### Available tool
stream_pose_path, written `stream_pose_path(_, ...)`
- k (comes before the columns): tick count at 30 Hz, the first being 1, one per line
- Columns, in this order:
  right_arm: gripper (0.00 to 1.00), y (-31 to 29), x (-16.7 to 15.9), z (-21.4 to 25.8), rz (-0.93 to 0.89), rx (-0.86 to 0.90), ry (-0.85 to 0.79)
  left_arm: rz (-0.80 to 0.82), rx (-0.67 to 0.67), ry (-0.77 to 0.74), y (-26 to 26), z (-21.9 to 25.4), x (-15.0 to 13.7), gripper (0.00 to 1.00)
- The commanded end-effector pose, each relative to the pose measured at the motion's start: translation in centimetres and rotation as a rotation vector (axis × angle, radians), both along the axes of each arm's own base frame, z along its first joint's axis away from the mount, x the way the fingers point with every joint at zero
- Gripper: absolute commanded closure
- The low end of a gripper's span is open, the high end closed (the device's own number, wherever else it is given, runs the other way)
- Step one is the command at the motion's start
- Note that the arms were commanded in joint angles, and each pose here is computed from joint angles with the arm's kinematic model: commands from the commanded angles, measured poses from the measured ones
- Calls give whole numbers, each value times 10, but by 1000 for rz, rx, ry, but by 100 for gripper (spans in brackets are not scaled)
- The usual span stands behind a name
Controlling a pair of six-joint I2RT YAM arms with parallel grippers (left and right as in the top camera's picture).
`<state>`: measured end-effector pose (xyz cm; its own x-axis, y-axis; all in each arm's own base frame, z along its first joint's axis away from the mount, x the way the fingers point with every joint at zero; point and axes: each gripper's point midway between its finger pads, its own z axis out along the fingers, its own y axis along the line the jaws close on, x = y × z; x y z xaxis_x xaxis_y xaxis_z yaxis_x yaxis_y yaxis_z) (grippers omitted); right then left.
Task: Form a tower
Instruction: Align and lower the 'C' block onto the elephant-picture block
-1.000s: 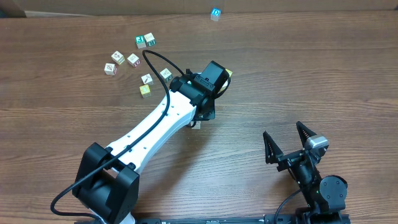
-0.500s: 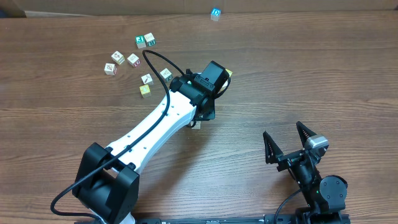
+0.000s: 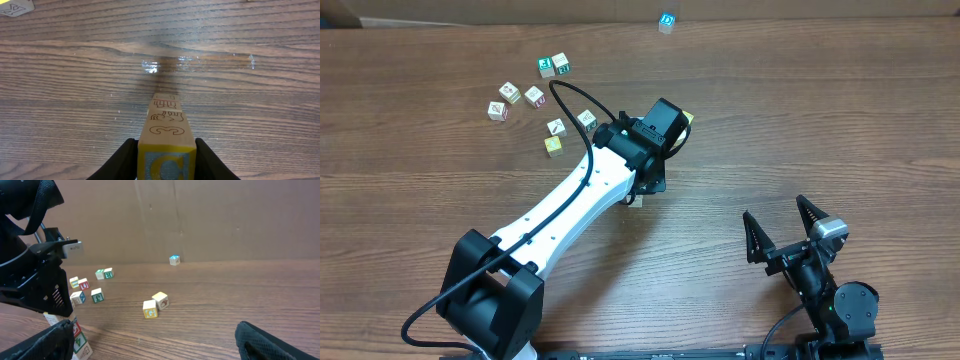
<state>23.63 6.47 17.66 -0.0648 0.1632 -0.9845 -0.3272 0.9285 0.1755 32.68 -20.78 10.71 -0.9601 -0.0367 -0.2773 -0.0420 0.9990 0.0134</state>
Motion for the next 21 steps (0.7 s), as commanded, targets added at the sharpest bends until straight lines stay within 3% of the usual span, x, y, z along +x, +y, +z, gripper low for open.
stream_pose_path(1, 0, -1, 0, -2, -4, 3, -4, -27, 22, 18, 0, -6, -4, 70)
stream_pose_path(10, 0, -1, 0, -2, -4, 3, -4, -52, 28, 18, 0, -6, -4, 66)
stream_pose_path(17, 0, -1, 0, -2, -4, 3, -4, -54, 23, 11, -2, -6, -2, 31)
stream_pose_path(21, 0, -1, 0, -2, -4, 3, -4, -54, 15, 0, -4, -5, 1, 24)
